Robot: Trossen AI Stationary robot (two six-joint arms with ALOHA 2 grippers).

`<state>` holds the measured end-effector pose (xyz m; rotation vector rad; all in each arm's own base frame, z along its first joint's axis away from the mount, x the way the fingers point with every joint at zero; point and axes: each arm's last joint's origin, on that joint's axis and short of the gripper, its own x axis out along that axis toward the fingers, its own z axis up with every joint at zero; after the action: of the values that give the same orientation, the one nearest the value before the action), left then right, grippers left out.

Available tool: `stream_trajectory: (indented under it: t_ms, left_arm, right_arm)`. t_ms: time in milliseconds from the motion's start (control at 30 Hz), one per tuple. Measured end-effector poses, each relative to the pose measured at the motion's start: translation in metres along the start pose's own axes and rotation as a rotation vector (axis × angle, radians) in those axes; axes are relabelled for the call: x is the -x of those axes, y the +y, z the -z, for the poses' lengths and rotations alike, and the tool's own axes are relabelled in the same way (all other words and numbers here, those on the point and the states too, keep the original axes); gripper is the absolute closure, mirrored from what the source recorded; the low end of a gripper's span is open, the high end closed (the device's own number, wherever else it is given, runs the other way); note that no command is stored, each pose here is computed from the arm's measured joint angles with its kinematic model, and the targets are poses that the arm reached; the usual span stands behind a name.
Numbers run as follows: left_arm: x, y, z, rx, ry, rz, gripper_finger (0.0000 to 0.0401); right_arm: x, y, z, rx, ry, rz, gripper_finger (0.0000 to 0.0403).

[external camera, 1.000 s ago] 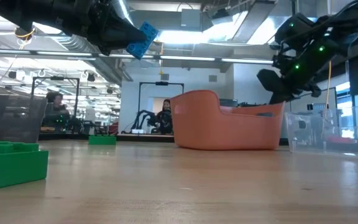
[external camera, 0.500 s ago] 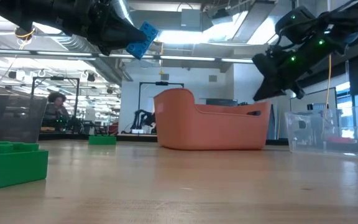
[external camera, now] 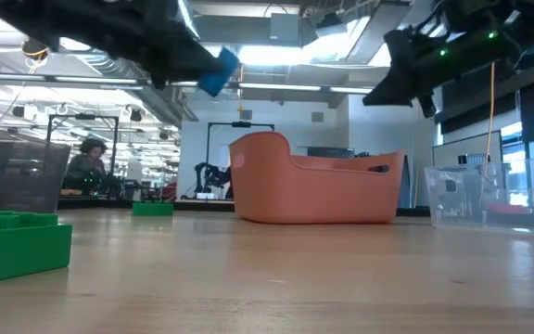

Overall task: Sort & place blocks by color
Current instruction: Put the left blue game piece into the orange bin, then put the top green game piece into the transparent bin

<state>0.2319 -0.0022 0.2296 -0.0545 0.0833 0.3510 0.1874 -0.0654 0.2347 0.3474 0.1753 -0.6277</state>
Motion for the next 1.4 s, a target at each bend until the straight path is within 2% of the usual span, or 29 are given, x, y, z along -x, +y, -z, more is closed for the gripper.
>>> stream_trajectory:
  t_ms: [100, 167, 333, 500, 667, 867, 1100, 1233, 1400]
  left_arm:
    - [-0.019, 0.013, -0.014, 0.019, 0.032, -0.008, 0.0319]
    - [-0.035, 0.023, -0.017, 0.019, 0.108, -0.024, 0.0319]
    - [-0.075, 0.042, -0.024, -0.011, 0.232, -0.116, 0.0319]
    - [-0.111, 0.05, -0.012, -0.035, 0.328, -0.123, 0.0319]
    - [-0.129, 0.053, 0.003, -0.056, 0.381, -0.136, 0.0303]
    - [-0.131, 0.053, 0.003, -0.071, 0.382, -0.133, 0.0236]
    - [-0.123, 0.053, -0.012, -0.088, 0.343, -0.128, 0.0166]
    - [-0.108, 0.051, -0.027, -0.071, 0.346, -0.097, 0.0151]
    - [-0.077, 0.034, -0.04, -0.023, 0.361, -0.015, 0.0153]
  right_arm:
    - [0.003, 0.005, 0.0, 0.006, -0.006, -0.025, 0.0403]
    - [0.004, 0.007, 0.001, 0.011, -0.01, -0.018, 0.0403]
    - [0.005, 0.009, 0.002, 0.037, -0.017, 0.0, 0.0403]
    - [0.005, 0.009, 0.002, 0.041, -0.016, -0.001, 0.0403]
    - [0.005, 0.009, 0.003, 0.039, -0.006, -0.009, 0.0403]
    - [0.005, 0.009, 0.003, 0.029, -0.003, -0.016, 0.0403]
    - [0.005, 0.009, 0.003, 0.017, -0.003, -0.016, 0.0403]
    - [0.005, 0.01, 0.003, 0.021, 0.0, -0.023, 0.0403]
    - [0.006, 0.012, 0.004, 0.082, 0.041, -0.127, 0.0403]
